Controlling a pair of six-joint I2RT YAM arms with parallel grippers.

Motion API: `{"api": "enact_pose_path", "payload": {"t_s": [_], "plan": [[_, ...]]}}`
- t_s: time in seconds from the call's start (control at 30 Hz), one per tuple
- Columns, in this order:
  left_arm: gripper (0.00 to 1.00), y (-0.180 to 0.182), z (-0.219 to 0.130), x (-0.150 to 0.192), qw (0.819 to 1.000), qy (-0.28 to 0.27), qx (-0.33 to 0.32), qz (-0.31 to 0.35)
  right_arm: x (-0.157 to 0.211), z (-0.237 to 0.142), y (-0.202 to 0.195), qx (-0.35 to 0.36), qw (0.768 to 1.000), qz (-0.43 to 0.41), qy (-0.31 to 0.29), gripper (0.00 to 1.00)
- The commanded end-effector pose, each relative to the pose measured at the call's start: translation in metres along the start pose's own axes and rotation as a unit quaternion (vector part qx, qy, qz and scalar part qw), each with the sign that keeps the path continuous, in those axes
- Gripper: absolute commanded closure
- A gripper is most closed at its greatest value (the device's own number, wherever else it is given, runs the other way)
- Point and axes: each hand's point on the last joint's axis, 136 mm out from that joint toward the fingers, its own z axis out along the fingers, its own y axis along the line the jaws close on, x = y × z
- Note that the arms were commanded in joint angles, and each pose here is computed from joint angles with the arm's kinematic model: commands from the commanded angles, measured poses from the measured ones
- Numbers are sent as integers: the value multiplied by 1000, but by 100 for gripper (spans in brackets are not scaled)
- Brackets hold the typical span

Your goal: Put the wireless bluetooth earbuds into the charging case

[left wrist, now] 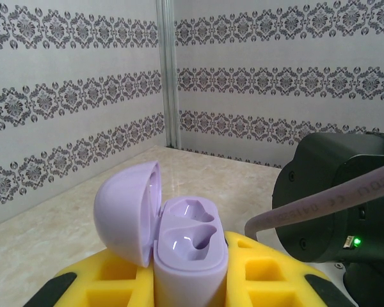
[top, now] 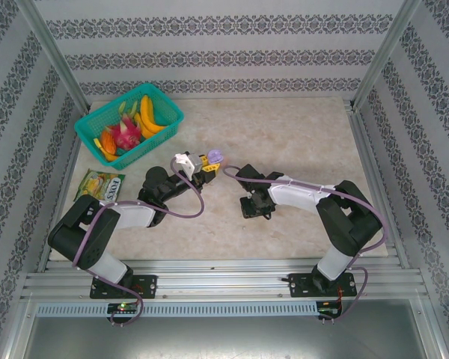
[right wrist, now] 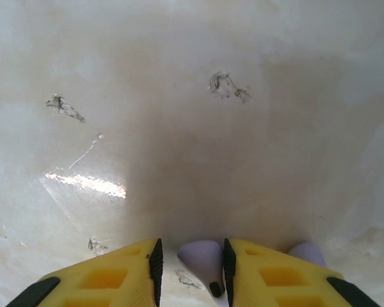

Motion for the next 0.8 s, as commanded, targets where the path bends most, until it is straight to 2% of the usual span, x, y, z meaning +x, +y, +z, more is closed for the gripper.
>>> {"api": "enact_pose_path", "payload": {"t_s": [0.0, 0.4, 0.77], "plan": [[100, -6, -2, -20, 999, -32, 5, 18, 6, 3, -3, 15, 1000, -9, 10, 67], [100, -7, -2, -23, 999, -33, 6, 24, 11, 8, -6, 24, 999, -14, 19, 67], [100, -7, -2, -24, 999, -32, 7, 25, 14, 10, -7, 28, 999, -19, 23, 72]]}}
